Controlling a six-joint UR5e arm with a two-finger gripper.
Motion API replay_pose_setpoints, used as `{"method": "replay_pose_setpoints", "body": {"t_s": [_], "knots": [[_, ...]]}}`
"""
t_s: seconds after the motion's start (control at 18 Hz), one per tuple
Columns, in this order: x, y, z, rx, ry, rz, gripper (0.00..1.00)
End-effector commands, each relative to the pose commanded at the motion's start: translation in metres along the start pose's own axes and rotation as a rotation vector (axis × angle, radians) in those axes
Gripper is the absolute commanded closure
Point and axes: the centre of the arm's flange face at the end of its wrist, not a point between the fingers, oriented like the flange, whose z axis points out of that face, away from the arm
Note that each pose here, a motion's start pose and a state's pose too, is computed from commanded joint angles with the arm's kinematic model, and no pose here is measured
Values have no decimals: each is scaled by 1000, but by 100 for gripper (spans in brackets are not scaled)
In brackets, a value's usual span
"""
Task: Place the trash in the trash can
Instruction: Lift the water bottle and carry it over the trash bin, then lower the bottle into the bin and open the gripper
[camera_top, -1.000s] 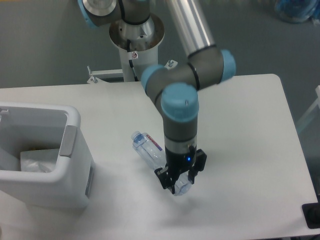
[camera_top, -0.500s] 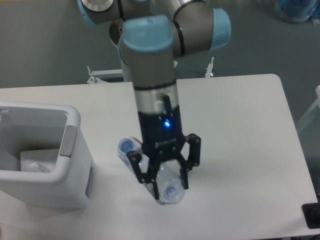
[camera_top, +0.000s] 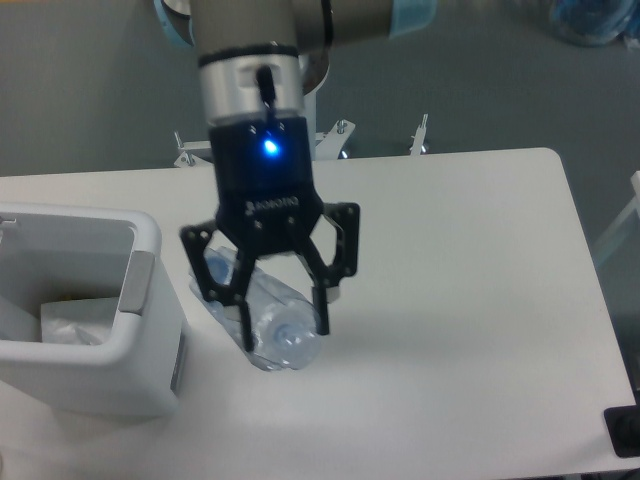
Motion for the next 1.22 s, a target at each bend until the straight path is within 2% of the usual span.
{"method": "replay_pose_setpoints", "body": {"t_s": [0.33,0.67,1.0,1.22], "knots": [[64,22,-1,-27,84,106,46],[126,49,-7,-58,161,154,46],[149,110,11,-174,185,159,46],[152,112,14,-181,186,142,45]]}}
